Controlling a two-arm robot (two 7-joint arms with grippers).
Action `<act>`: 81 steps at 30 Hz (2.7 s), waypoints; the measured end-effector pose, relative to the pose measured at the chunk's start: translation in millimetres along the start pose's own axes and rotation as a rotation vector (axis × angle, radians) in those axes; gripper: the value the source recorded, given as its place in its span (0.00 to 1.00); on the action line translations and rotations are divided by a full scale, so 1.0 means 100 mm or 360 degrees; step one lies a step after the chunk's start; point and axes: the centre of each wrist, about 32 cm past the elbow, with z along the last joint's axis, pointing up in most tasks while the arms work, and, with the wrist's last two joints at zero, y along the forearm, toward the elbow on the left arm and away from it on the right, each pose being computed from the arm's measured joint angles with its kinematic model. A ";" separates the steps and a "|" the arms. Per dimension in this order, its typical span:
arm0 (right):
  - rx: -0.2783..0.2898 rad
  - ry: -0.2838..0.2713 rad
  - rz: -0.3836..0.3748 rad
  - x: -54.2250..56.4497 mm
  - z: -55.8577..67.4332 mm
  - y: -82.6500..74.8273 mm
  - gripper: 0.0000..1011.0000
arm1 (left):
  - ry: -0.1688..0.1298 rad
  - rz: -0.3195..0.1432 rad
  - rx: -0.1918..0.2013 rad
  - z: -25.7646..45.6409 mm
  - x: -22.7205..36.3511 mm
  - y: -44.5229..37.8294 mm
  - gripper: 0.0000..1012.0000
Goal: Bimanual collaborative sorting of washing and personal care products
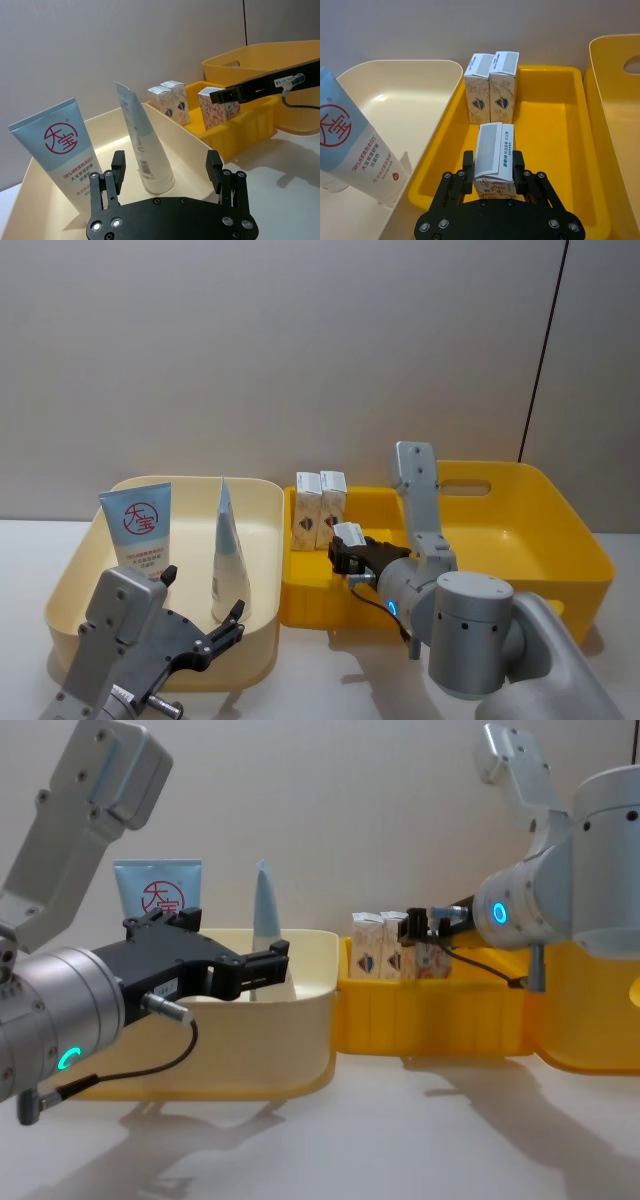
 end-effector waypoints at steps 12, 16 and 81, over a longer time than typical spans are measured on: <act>0.0158 -0.0039 0.0040 0.01 0.09 -0.05 0.44 | 0.0000 0.0000 0.0000 0.000 0.000 0.000 0.99; 0.0235 -0.0054 0.0060 0.02 0.17 -0.08 0.44 | 0.0000 0.0000 0.0000 0.000 0.000 0.000 0.99; 0.0305 -0.0073 0.0036 0.95 0.52 -0.65 0.99 | 0.0000 0.0000 0.0000 0.000 0.000 0.000 0.99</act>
